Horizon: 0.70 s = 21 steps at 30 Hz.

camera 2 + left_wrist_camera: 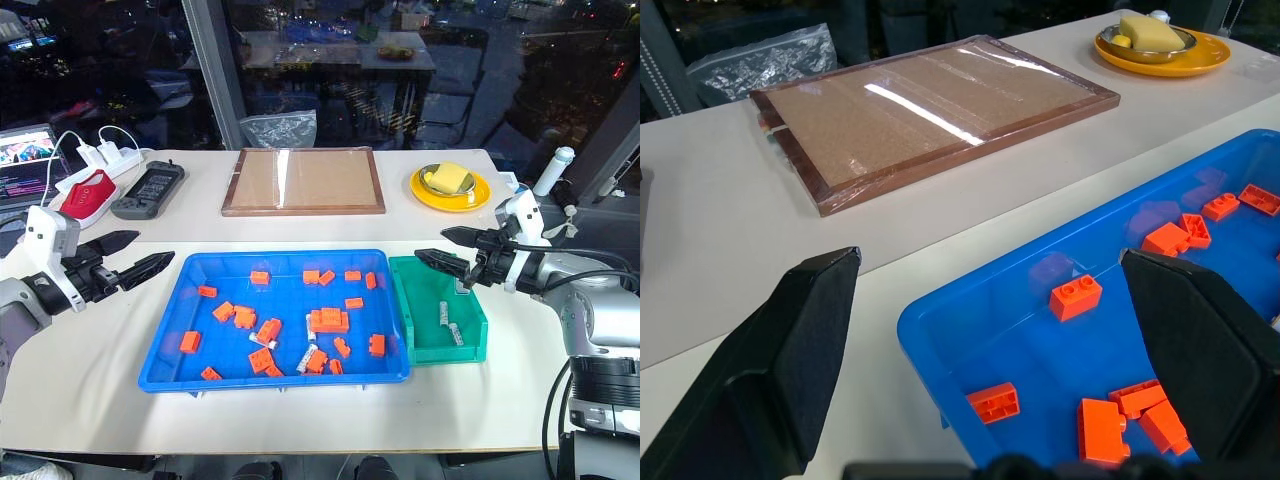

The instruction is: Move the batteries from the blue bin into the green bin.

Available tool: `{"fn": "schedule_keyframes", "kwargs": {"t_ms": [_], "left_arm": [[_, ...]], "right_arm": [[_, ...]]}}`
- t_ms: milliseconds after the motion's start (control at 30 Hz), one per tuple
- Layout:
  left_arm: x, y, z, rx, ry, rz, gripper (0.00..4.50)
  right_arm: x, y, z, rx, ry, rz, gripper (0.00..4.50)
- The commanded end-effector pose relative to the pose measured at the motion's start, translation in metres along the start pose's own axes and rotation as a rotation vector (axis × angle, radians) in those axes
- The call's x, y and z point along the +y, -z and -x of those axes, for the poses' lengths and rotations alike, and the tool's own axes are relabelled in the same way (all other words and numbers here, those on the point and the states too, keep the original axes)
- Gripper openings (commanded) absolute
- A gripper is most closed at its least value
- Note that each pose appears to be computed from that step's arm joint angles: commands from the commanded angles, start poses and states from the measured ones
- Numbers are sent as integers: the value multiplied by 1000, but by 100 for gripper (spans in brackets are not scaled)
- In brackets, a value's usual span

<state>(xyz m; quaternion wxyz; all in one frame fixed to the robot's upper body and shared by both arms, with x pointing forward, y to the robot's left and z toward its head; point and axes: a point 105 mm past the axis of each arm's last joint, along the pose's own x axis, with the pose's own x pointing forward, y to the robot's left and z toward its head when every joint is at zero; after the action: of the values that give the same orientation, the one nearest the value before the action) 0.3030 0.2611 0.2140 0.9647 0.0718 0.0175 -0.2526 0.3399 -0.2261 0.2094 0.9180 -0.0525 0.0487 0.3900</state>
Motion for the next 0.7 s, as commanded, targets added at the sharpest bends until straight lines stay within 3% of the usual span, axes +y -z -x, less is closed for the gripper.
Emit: {"fn": "schedule_keyframes", "kwargs": {"t_ms": [33, 100, 367, 600, 700], "left_arm": [[-18, -20, -2, -2, 106, -63, 450], [-41, -32, -4, 34, 265, -80, 450], [-80, -34, -9, 158, 469, -261, 450], [-98, -24, -3, 258, 551, -257, 450], [-96, -13, 11, 351, 564, -238, 450]], "right_arm": [[22, -24, -7, -1, -131, 83, 446], [50, -35, -24, 95, -314, 230, 446], [100, -53, -55, 192, -605, 494, 446], [120, -35, -87, 277, -696, 504, 446], [122, -5, -97, 364, -731, 436, 446]]}}
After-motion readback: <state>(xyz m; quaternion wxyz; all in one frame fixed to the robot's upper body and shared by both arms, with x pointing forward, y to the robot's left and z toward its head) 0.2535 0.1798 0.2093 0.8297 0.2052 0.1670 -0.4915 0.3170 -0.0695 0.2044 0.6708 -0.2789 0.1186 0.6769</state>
